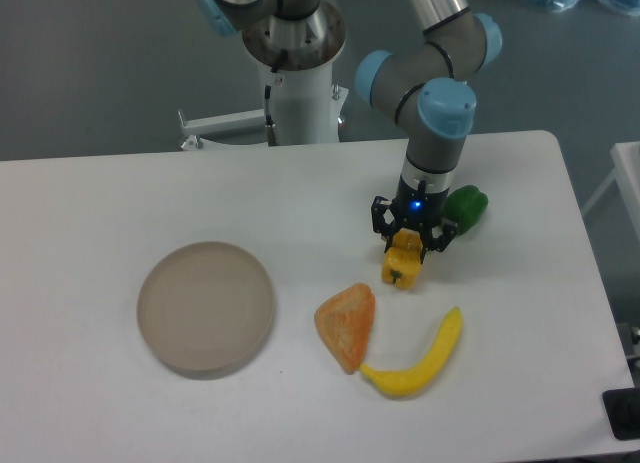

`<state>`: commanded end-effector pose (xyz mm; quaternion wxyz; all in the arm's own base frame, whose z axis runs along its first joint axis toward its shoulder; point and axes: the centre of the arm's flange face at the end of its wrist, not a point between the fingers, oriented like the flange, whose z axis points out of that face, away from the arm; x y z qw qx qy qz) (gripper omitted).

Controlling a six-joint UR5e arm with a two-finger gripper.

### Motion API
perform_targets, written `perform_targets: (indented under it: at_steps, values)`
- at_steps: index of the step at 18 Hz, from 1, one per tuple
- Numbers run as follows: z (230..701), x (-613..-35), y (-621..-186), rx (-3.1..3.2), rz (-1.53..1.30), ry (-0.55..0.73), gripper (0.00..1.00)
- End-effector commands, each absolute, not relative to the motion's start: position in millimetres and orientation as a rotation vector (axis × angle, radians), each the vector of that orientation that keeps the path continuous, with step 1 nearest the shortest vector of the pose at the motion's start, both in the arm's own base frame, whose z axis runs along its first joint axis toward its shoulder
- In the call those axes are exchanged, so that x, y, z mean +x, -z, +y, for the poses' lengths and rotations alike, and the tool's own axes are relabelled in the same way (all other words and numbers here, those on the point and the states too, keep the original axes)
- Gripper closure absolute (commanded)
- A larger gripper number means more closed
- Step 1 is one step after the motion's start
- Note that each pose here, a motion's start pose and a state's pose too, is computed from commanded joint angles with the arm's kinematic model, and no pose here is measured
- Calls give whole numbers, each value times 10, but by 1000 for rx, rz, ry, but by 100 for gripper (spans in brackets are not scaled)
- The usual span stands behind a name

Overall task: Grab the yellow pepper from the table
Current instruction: 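Lower the gripper onto the yellow pepper and close on it, then lift the gripped yellow pepper up off the table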

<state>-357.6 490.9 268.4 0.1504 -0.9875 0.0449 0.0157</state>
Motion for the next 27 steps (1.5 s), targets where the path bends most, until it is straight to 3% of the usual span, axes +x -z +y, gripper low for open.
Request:
perform_targets:
  at_steps: [9, 17, 27]
  values:
    - [5331, -3848, -3730, -2692, 217, -276, 65]
    - [5492, -4073, -4210, -2636, 328, -424, 65]
    - [5833, -4223, -4236, -2725, 420, -545, 65]
